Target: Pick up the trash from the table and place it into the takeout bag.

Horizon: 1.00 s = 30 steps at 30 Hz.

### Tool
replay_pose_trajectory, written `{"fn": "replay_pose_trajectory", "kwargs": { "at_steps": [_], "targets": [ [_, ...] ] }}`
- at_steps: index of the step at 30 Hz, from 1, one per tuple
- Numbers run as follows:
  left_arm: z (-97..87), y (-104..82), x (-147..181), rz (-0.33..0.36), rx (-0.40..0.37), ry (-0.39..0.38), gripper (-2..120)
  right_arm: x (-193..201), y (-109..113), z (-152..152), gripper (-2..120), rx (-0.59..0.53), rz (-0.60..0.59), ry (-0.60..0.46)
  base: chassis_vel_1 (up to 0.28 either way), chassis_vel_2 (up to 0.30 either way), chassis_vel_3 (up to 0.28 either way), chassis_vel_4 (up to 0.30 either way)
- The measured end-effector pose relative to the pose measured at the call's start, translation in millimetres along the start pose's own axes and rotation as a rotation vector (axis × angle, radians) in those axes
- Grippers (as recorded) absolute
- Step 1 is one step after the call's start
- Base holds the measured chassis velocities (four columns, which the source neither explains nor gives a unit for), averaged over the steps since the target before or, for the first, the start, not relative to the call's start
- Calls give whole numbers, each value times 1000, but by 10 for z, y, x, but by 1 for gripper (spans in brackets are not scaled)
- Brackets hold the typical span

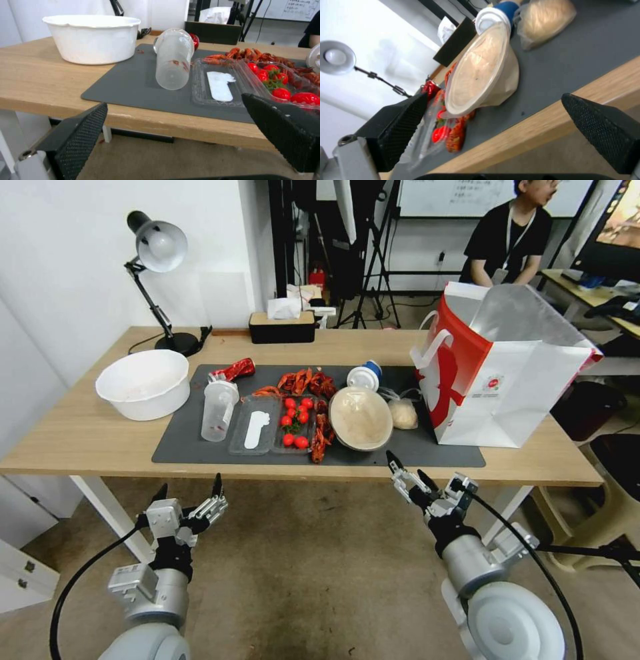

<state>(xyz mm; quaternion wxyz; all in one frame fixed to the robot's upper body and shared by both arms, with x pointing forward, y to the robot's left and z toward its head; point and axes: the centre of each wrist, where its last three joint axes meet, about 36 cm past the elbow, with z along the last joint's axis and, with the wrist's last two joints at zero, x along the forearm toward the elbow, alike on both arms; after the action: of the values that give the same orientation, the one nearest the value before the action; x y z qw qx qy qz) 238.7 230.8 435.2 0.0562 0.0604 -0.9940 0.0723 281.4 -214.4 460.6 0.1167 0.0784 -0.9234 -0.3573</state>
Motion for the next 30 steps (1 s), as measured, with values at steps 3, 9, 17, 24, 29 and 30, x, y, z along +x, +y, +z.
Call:
{"fn": "replay_pose_trajectory", "kwargs": {
  "at_steps": [3, 9, 17, 24, 29, 30],
  "targets": [
    [-9, 4, 8, 0, -2, -1, 100, -55, 39, -48, 100, -100, 5, 29, 0, 0, 0, 0],
    [-69, 82, -3, -7, 13, -14, 100, -234, 200, -187, 100, -250, 7, 49, 0, 0, 0, 0],
    [-96, 104, 20, -8, 15, -15, 100, -503, 248, -274, 100, -299, 29, 74, 0, 0, 0, 0],
    [-90, 68, -18, 19, 29, -24, 100, -675, 256, -279, 100, -302, 83, 105, 0, 0, 0, 0],
    [-76, 66, -32, 28, 29, -21, 100, -756, 253, -283, 100, -315, 85, 121, 0, 0, 0, 0],
    [-79, 64, -37, 28, 31, -23, 100, -780, 266, -282, 100, -316, 81, 127, 0, 0, 0, 0]
  ]
}}
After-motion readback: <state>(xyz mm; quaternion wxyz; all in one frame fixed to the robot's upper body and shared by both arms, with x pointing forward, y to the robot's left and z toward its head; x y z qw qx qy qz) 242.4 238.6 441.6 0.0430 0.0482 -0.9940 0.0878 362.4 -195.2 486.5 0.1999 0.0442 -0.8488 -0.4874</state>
